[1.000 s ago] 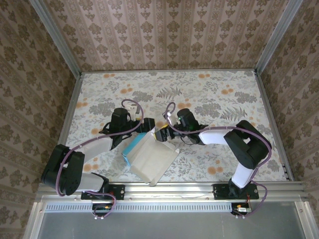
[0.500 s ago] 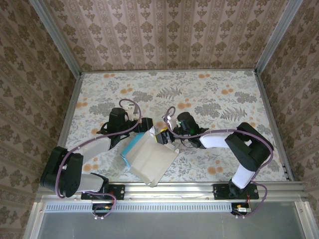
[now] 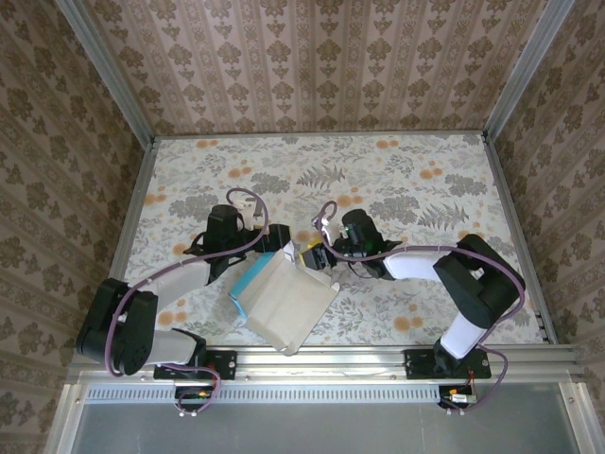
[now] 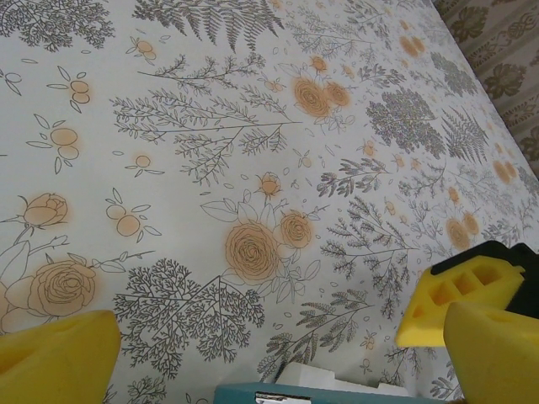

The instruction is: Fold the paper box

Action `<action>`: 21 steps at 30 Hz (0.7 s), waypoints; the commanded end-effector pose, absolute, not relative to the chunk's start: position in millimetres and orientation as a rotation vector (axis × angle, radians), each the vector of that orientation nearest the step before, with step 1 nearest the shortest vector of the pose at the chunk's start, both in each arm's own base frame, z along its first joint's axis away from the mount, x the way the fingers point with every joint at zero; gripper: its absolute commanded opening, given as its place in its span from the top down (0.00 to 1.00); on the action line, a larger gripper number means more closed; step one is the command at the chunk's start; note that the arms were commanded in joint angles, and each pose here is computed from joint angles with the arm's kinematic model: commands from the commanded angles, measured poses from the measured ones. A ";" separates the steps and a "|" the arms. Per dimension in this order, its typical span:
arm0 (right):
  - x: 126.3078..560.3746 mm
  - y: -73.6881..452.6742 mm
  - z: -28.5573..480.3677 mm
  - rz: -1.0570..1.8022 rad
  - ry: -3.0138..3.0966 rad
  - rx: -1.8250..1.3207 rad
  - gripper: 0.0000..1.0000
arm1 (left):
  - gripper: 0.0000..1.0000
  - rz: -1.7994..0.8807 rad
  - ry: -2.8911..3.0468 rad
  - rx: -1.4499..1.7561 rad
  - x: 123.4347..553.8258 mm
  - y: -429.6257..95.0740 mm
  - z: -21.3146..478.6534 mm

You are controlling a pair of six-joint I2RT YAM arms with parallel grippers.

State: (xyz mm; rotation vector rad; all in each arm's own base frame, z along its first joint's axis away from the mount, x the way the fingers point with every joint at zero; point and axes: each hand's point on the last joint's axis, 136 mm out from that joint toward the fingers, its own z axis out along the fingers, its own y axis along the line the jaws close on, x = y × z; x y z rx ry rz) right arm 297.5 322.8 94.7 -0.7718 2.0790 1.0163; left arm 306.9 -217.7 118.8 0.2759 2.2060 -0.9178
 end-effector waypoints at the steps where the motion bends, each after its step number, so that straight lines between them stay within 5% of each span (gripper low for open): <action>1: 304.1 331.2 96.2 1.023 2.058 -0.810 0.50 | 0.02 -0.889 2.271 0.294 296.9 -211.3 102.8; 21: 310.2 368.6 90.1 1.003 2.005 -0.886 0.61 | 0.03 -0.898 2.297 0.303 295.0 -213.0 94.5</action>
